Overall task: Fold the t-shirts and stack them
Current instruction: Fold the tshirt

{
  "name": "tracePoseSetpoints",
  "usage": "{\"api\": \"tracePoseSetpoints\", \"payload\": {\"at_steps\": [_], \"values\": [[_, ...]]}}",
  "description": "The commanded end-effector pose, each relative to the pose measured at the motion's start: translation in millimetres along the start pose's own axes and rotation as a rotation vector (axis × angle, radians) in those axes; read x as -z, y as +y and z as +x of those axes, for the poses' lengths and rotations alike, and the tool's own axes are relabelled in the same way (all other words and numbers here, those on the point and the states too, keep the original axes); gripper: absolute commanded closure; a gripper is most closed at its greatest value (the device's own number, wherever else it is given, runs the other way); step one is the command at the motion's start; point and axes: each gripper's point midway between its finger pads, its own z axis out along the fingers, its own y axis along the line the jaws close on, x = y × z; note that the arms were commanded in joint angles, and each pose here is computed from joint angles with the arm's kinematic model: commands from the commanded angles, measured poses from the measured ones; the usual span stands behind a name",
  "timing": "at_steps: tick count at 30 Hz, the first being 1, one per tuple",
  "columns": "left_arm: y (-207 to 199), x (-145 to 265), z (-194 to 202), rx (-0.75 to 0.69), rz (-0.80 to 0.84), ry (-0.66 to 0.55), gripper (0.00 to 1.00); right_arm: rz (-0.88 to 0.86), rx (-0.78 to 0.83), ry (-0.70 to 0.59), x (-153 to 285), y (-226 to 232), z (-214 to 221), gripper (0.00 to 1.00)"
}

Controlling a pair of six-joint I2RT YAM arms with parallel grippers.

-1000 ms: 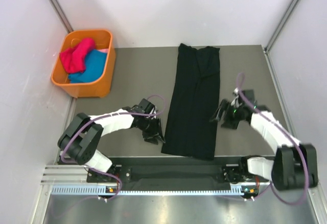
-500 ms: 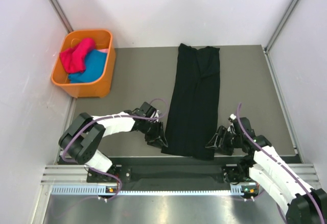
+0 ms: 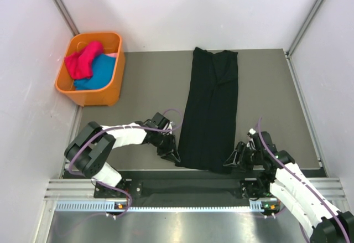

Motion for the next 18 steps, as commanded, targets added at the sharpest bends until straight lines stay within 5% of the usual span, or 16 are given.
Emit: {"api": "tracePoseSetpoints", "payload": {"at_steps": [1, 11, 18], "values": [[25.2, -9.4, 4.3, 0.004, -0.090, -0.010, 0.74, 0.029, -0.016, 0.020, -5.3, -11.3, 7.8, 0.50], [19.8, -9.4, 6.3, -0.002, -0.077, -0.010, 1.00, 0.045, -0.030, 0.028, -13.5, -20.8, 10.7, 0.70], [6.0, -6.0, 15.7, 0.018, -0.017, -0.010, 1.00, 0.155, -0.014, -0.005, 3.1, -33.5, 8.3, 0.93]]}}
